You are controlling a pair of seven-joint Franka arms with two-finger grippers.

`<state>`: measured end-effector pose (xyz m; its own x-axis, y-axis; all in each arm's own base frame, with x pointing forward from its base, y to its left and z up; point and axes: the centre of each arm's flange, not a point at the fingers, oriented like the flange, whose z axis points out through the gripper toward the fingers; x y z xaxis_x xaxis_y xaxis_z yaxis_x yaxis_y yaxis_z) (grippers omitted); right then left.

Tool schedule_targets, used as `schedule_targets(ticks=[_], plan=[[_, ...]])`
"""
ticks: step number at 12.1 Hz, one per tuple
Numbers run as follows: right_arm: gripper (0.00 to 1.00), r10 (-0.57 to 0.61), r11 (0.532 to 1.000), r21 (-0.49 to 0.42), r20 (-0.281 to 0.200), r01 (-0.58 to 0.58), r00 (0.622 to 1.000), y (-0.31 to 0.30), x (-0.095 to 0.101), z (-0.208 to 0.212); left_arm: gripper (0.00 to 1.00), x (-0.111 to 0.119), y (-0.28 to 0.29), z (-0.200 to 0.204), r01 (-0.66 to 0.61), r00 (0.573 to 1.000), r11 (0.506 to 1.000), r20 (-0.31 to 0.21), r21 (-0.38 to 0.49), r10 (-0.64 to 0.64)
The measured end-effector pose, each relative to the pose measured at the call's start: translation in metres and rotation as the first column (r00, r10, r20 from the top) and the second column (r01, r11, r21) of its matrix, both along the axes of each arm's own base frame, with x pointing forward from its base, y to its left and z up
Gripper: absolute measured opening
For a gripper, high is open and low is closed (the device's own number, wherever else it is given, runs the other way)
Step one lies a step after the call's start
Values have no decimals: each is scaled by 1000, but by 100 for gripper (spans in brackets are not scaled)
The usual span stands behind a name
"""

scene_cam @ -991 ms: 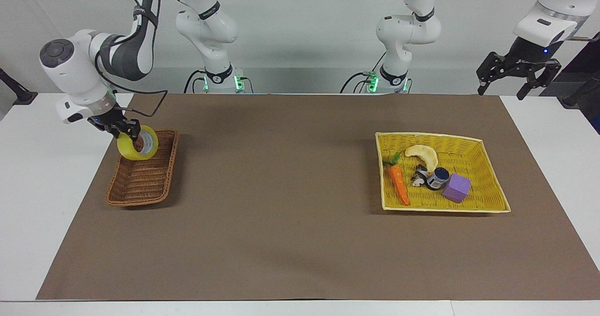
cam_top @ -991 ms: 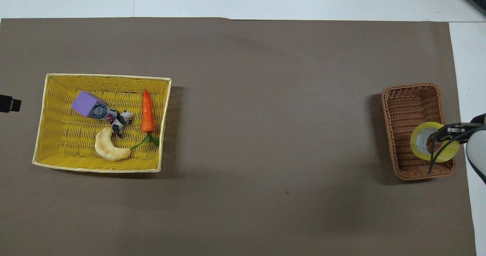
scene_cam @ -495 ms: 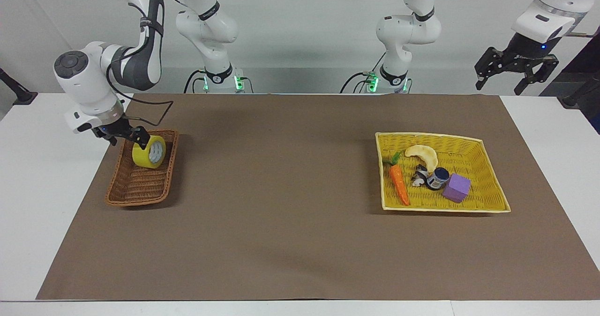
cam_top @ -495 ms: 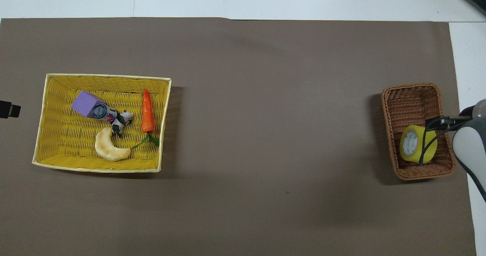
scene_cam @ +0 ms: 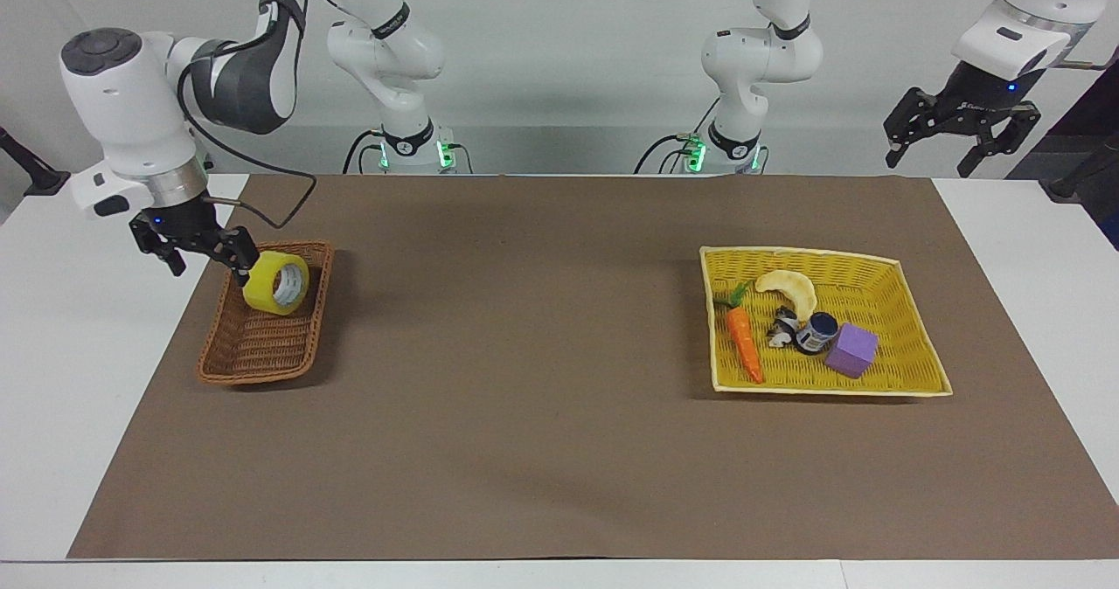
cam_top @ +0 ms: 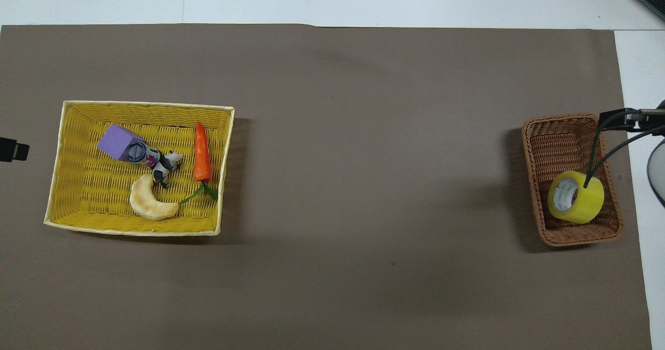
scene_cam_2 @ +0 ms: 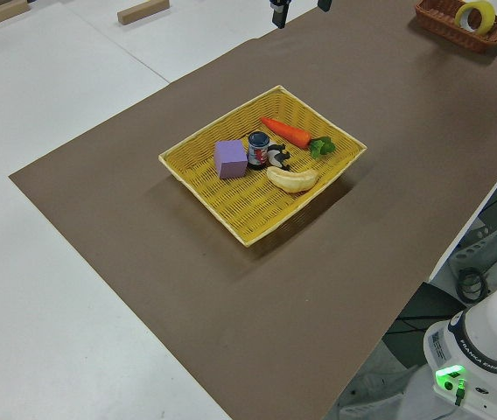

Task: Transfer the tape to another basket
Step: 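Lift the right gripper up out of the wicker basket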

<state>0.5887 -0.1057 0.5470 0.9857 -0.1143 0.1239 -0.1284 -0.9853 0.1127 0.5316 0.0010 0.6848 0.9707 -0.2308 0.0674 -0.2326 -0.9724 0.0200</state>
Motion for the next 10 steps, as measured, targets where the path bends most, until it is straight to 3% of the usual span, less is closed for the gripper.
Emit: schedule_targets(ticks=[3,7,10], plan=[[100,56,998,9,-41,-56,998,47,-3,60,100,0,0,0,0,1000,1000,0,0,0],[100,97,995,20,-61,-96,993,136,-4,69,100,0,0,0,0,1000,1000,0,0,0],[100,99,995,37,-83,-97,992,122,-7,75,100,0,0,0,0,1000,1000,0,0,0]])
